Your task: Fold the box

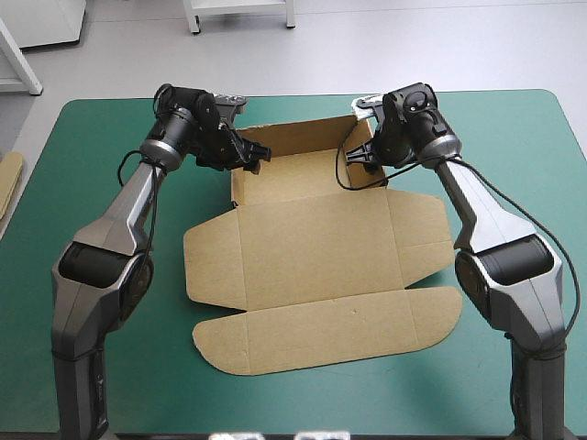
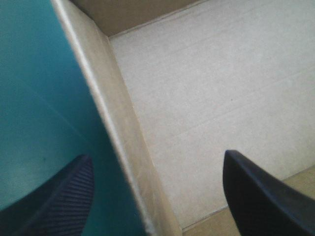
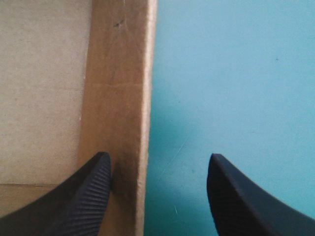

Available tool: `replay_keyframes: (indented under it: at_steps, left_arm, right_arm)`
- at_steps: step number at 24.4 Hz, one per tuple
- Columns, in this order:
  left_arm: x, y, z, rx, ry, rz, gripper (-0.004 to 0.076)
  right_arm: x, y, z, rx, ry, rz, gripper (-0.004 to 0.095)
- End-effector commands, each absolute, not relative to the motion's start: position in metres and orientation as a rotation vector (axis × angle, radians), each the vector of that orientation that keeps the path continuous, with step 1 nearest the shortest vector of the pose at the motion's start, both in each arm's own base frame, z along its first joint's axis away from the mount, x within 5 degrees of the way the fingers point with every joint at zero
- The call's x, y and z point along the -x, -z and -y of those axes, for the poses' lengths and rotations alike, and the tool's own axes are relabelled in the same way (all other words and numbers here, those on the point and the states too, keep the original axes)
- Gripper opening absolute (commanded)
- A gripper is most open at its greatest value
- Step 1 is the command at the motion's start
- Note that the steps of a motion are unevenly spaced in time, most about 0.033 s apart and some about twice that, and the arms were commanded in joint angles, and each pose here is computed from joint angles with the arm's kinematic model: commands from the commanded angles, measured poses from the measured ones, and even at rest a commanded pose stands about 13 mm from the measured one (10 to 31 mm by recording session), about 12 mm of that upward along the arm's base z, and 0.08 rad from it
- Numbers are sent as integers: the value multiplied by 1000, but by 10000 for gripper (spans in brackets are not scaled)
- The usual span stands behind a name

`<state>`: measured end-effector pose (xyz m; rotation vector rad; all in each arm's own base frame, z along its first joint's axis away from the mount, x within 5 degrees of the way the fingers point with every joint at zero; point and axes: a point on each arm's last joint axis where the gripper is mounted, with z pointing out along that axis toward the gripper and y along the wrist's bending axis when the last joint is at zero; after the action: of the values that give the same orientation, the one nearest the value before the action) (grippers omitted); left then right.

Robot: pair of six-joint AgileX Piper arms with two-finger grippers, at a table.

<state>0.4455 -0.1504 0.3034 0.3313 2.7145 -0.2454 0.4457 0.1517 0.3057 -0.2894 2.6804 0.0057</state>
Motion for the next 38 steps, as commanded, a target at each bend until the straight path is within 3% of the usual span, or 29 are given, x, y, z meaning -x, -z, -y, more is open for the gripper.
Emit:
replay_keyframes:
  at_steps: [1,11,18,25,31,38]
  left_arm:
    - [-420,-367,140,-369,264,-2584,530]
    - [-380,-429,134,-478,324,-2402,530]
    - [-331,-452,138,-625,561,-2285,529]
    - [-240,-417,107,-486,578,-2137,529]
    - [-166,-374,77,-348,543,-1986,529]
    - [-128,-336,65,-321,557,-1971,529]
  right_arm:
    - [-430,-366,-141,278,-23,-2520,545]
    - [-403,-416,-136,289,-108,-2413,540]
    - [-380,-446,-134,324,-185,-2344,540]
    - [-354,-472,-128,359,-215,-2282,531]
    - [-333,-464,-123,382,-231,-2321,509]
    - [-312,-449,-121,364,-280,-2272,508]
